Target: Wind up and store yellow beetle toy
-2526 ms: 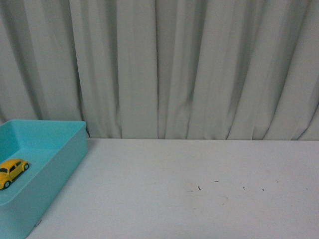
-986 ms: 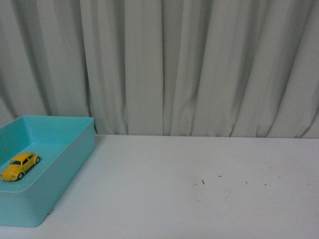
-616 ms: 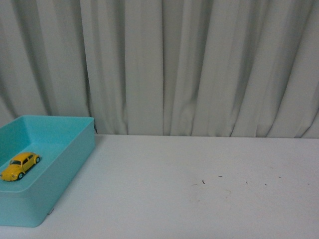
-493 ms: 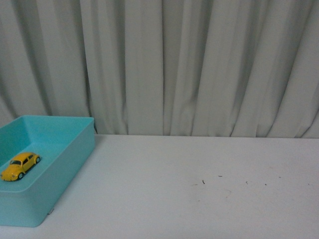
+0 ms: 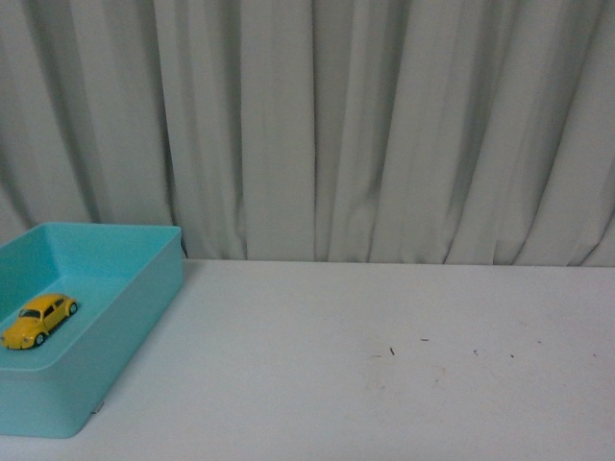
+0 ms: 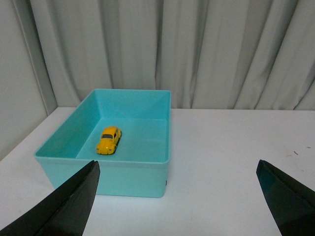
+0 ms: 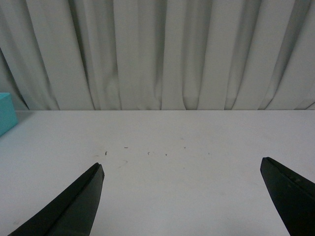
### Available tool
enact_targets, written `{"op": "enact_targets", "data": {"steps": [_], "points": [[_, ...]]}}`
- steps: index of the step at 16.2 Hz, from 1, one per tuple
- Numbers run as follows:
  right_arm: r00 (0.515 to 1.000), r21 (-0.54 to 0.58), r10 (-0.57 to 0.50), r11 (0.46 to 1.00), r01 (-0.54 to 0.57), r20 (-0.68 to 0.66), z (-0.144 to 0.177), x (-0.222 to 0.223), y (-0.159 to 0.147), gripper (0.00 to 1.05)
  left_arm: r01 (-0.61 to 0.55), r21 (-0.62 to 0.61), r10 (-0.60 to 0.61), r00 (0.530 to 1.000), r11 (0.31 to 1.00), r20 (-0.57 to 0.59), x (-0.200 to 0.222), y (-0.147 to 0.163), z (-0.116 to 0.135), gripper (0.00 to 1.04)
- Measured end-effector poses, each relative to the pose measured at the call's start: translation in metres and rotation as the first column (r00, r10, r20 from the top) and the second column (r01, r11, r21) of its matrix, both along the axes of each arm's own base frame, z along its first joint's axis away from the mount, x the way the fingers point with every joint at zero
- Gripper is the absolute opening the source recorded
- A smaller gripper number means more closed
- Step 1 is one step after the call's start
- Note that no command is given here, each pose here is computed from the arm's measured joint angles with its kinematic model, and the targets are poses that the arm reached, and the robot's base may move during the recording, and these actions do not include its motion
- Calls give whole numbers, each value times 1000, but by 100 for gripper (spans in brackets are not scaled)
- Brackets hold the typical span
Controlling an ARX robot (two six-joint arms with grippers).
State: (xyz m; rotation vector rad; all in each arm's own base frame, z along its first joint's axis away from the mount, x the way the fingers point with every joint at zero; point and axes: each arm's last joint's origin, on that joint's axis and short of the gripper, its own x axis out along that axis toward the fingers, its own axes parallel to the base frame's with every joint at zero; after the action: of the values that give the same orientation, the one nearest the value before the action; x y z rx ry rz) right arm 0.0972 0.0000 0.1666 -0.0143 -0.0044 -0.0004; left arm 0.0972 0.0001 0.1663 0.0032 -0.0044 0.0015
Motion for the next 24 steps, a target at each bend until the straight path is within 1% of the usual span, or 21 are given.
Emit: {"op": "enact_targets", "data": {"steps": [24], "points": [[1000,0,0,1000,0,1,0,0,0,98,-2,-1,2,1000,1000,2,0,0,0,98]]}}
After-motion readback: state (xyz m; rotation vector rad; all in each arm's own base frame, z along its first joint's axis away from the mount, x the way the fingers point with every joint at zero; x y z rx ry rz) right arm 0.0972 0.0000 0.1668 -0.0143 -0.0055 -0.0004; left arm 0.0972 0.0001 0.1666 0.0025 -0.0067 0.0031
